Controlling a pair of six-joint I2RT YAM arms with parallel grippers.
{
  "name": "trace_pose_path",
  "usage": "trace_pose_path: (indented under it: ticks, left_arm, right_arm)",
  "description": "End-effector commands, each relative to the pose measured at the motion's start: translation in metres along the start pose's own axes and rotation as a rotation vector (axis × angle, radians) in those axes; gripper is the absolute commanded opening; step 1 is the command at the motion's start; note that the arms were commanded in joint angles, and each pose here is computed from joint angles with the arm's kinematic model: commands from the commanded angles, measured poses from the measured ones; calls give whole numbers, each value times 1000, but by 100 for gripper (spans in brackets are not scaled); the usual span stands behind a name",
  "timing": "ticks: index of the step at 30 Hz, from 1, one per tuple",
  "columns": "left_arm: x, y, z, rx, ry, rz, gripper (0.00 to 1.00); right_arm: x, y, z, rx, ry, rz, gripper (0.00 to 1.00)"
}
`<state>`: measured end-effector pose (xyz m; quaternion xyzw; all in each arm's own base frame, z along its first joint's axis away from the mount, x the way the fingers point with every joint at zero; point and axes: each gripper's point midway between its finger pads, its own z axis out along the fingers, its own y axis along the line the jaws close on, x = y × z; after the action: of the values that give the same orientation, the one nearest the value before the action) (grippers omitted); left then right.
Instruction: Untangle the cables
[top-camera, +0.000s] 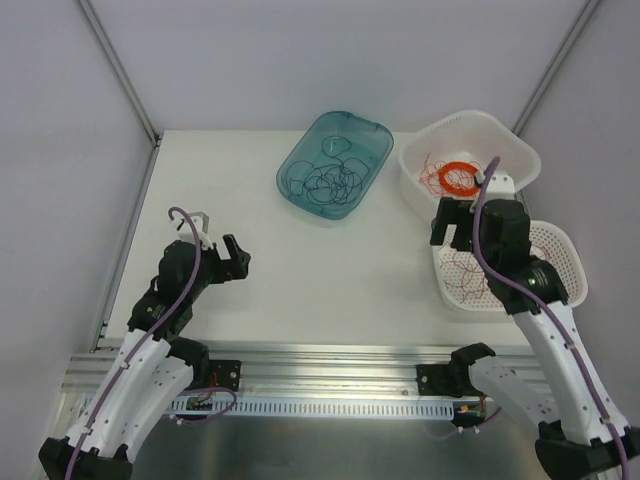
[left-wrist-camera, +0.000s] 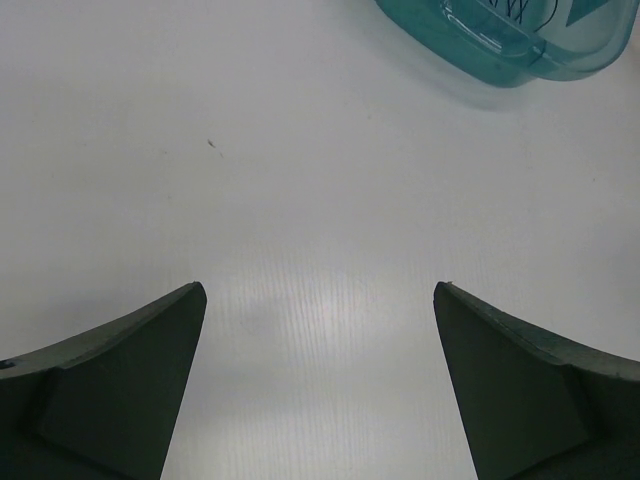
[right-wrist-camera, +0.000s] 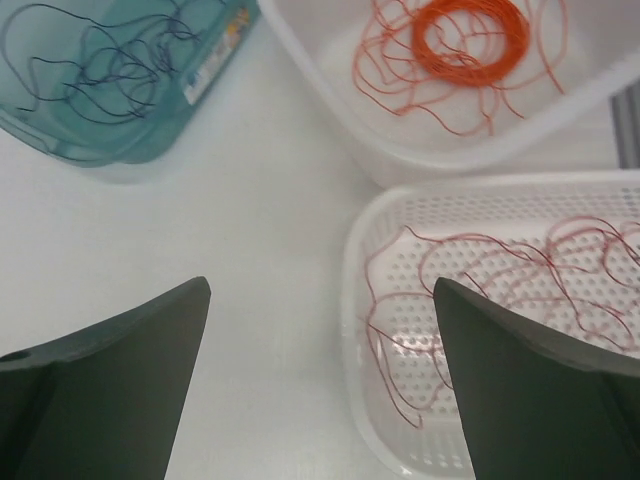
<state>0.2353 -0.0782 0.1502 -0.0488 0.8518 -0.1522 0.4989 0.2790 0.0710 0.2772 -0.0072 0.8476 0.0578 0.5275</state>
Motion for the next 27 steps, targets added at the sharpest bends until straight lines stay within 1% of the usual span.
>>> trace_pose_path:
  ticks: [1,2,3,4,7,8,11,12,15,16,17,18,19,20,22,24,27]
  left_arm:
    - [-28,5,-15,-46,-82,16,99]
    - [-29,5,-18,-51,-84,15,99]
    - [-36,2,-23,-40,-104,13,99]
    - [-38,1,-25,-35,-110,8,99]
    - [-47,0,-38,-34,-151,1,99]
    - [-52,0,-45,-31,-179,-3,99]
    - [-62,2,-62,-42,-226,-16,99]
    - [-67,1,-74,-35,-251,-16,99]
    - [-74,1,-98,-25,-284,-22,99]
    - [-73,1,-104,-24,-287,-22,99]
    - [-77,1,-115,-16,-316,-26,99]
    - [-76,1,-120,-14,-322,-32,99]
    - [-70,4,-124,-21,-309,-33,99]
    - [-72,4,-135,-9,-340,-42,99]
    - [-67,8,-143,-17,-346,-60,99]
    - [-70,9,-158,-3,-401,-89,99]
    - [-71,10,-172,5,-439,-112,99]
  right_arm:
    - [31,-50,-31,205,18,-50,100]
    - [30,-55,-45,216,-24,-37,100]
    - [36,-61,-51,235,-21,-39,100]
    - [43,-65,-54,248,-21,-43,97]
    - [53,-77,-74,282,-46,-33,97]
    - [58,-81,-79,293,-37,-34,97]
    - [59,-95,-101,344,-81,-11,97]
    - [63,-104,-111,388,-88,9,97]
    - [69,-116,-134,427,-112,32,97]
    - [72,-117,-139,423,-116,27,97]
    - [76,-119,-145,419,-113,20,97]
    - [77,-120,-151,418,-132,35,97]
    - [77,-121,-160,403,-175,57,97]
    - [78,-122,-166,391,-192,63,97]
    - [79,-127,-182,390,-253,104,97]
    - [82,-132,-196,400,-269,118,97]
    - [89,-137,-210,399,-283,131,97]
